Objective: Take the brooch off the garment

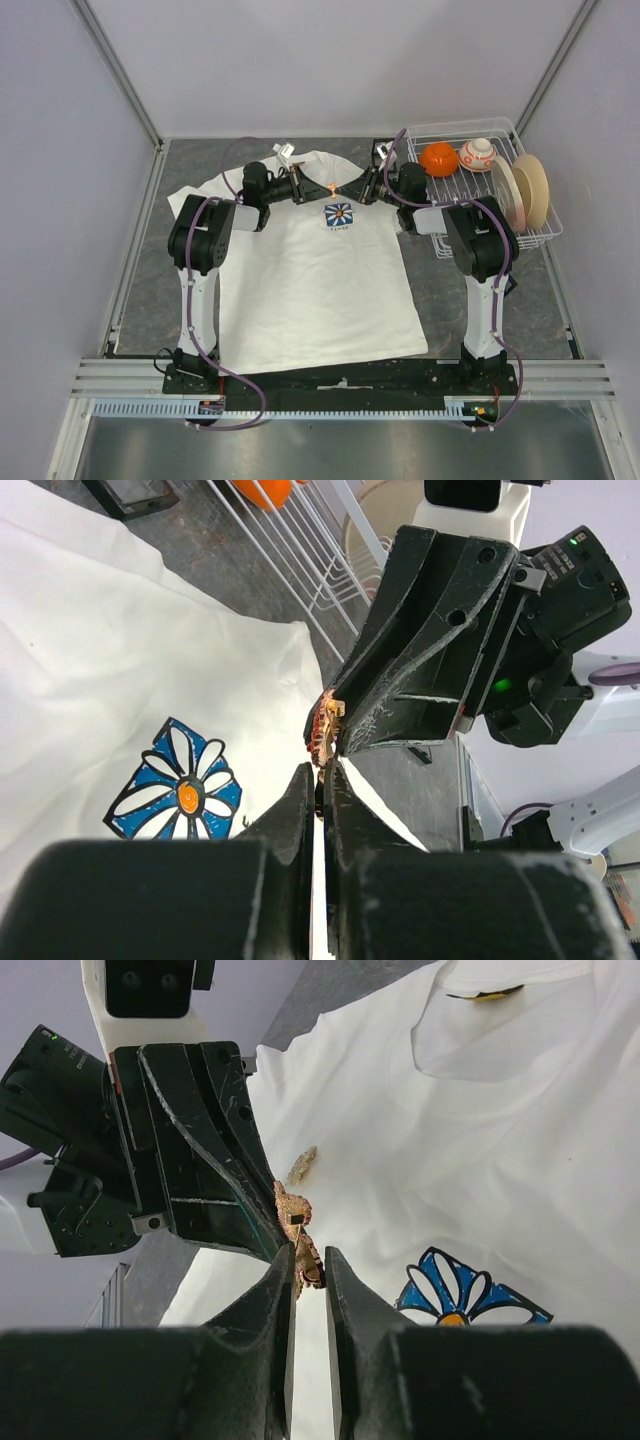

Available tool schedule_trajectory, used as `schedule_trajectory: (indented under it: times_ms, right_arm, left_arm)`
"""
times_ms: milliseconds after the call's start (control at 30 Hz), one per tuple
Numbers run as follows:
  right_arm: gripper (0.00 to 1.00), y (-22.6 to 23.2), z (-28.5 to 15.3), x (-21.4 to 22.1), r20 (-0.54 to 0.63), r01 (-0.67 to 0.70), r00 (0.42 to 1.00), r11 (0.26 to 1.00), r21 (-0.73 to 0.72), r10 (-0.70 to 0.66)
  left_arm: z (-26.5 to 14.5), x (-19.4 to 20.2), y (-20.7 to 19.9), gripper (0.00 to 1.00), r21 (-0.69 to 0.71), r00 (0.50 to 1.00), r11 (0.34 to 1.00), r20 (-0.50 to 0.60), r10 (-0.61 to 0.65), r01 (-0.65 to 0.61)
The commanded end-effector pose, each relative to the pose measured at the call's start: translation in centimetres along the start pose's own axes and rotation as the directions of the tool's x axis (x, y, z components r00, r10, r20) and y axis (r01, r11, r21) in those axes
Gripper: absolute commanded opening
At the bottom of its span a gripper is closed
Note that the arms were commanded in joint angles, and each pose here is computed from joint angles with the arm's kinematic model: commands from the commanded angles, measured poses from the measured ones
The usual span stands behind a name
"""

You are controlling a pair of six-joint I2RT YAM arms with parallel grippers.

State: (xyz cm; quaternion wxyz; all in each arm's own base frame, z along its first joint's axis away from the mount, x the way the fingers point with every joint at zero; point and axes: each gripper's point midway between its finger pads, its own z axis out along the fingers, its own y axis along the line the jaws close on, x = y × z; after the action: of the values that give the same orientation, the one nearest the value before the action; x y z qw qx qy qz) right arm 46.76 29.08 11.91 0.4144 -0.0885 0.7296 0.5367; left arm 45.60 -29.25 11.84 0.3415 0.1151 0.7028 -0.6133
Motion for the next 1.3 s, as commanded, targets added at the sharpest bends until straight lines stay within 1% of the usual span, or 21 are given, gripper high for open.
schedule_trajectory:
  times_ms: [0, 33, 133, 400, 500, 633, 867, 1033, 1267]
  right_arm:
    - [0.25, 0.1, 0.2, -1.4, 0.053, 0.059, 0.997, 0.998, 0.005, -0.06]
    - [0.37, 0.1, -0.1, -1.5, 0.058, 0.064, 0.996, 0.998, 0.009, -0.064]
    - [0.48, 0.5, -0.5, -1.9, 0.075, 0.08, 0.994, 0.997, 0.012, -0.08]
    - [0.57, 1.0, -1.4, -3.0, 0.116, 0.093, 0.989, 0.995, 0.019, -0.094]
    - [0.59, 1.2, -1.3, -2.7, 0.107, 0.097, 0.99, 0.995, -0.008, -0.095]
    - [0.58, 2.5, -1.2, -2.8, 0.129, 0.089, 0.989, 0.992, -0.09, -0.077]
    - [0.57, 1.8, -0.4, -2.1, 0.097, 0.07, 0.993, 0.995, -0.067, -0.063]
    - [0.54, 1.0, -0.1, -1.6, 0.066, 0.07, 0.995, 0.997, -0.036, -0.068]
    - [0.45, 0.8, 0.4, -1.1, 0.046, 0.068, 0.997, 0.997, -0.041, -0.066]
  left_arm:
    - [0.3, -1.7, -2.8, 0.02, 0.028, 0.995, 0.994, 0.02, 0.101, -0.101]
    - [0.2, -1.8, -2.5, 0.02, 0.02, 0.996, 0.996, 0.02, 0.089, -0.089]
    - [-0.2, -2.0, -1.6, 0.02, -0.006, 0.997, 0.998, 0.033, 0.065, -0.065]
    - [-0.3, -2.1, -1.4, 0.02, -0.03, 0.996, 0.996, 0.025, 0.084, -0.083]
    - [-0.3, -2.0, -1.4, 0.02, -0.029, 0.996, 0.996, 0.024, 0.084, -0.083]
    - [-0.2, -2.0, -1.4, 0.02, -0.028, 0.997, 0.997, 0.024, 0.079, -0.079]
    - [0.2, -1.8, -2.1, 0.02, -0.01, 0.995, 0.996, 0.019, 0.094, -0.094]
    - [0.2, -1.8, -2.3, 0.02, -0.004, 0.995, 0.995, 0.019, 0.096, -0.096]
    - [0.2, -1.8, -2.4, 0.02, 0.01, 0.995, 0.995, 0.021, 0.095, -0.096]
